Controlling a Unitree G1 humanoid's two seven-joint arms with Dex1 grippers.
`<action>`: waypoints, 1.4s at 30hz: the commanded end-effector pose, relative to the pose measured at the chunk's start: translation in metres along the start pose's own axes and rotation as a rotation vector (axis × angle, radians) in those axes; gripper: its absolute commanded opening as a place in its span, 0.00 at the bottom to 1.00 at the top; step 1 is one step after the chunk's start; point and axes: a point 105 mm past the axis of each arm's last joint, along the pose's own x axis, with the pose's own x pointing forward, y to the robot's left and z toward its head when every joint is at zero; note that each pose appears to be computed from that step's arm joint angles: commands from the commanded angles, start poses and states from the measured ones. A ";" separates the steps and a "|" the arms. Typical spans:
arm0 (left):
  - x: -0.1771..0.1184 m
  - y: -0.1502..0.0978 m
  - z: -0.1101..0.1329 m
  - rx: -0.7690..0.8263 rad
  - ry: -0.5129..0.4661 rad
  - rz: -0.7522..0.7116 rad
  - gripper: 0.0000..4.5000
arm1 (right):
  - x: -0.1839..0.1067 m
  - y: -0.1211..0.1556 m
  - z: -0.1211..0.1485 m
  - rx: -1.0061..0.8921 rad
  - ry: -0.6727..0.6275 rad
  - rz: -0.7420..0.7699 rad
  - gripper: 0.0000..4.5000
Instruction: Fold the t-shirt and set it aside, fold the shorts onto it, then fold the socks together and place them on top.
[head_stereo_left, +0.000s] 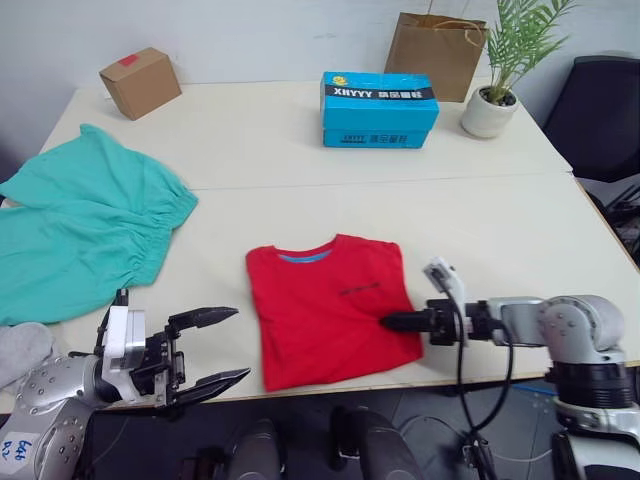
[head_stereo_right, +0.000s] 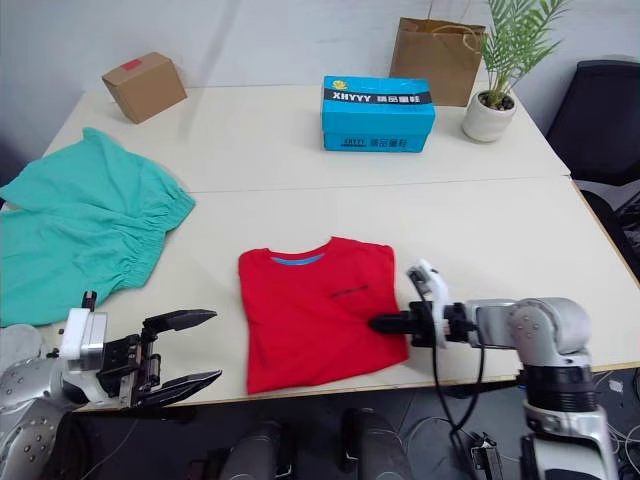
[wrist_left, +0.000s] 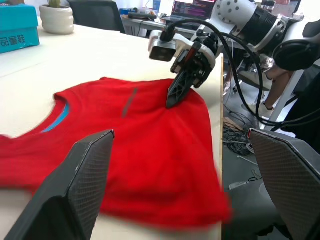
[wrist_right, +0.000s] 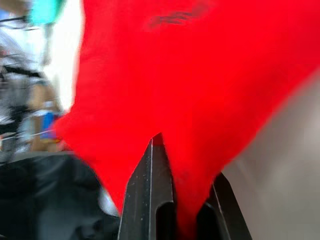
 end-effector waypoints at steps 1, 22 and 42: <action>0.004 0.002 0.003 0.011 -0.017 -0.002 1.00 | -0.044 -0.026 0.010 -0.062 -0.065 -0.141 0.00; -0.002 0.021 0.009 0.063 0.012 -0.004 1.00 | -0.207 -0.151 0.019 -0.091 -0.151 -0.715 0.00; -0.008 0.013 0.002 0.024 0.027 0.010 1.00 | -0.212 -0.155 -0.026 0.071 -0.117 -0.725 0.00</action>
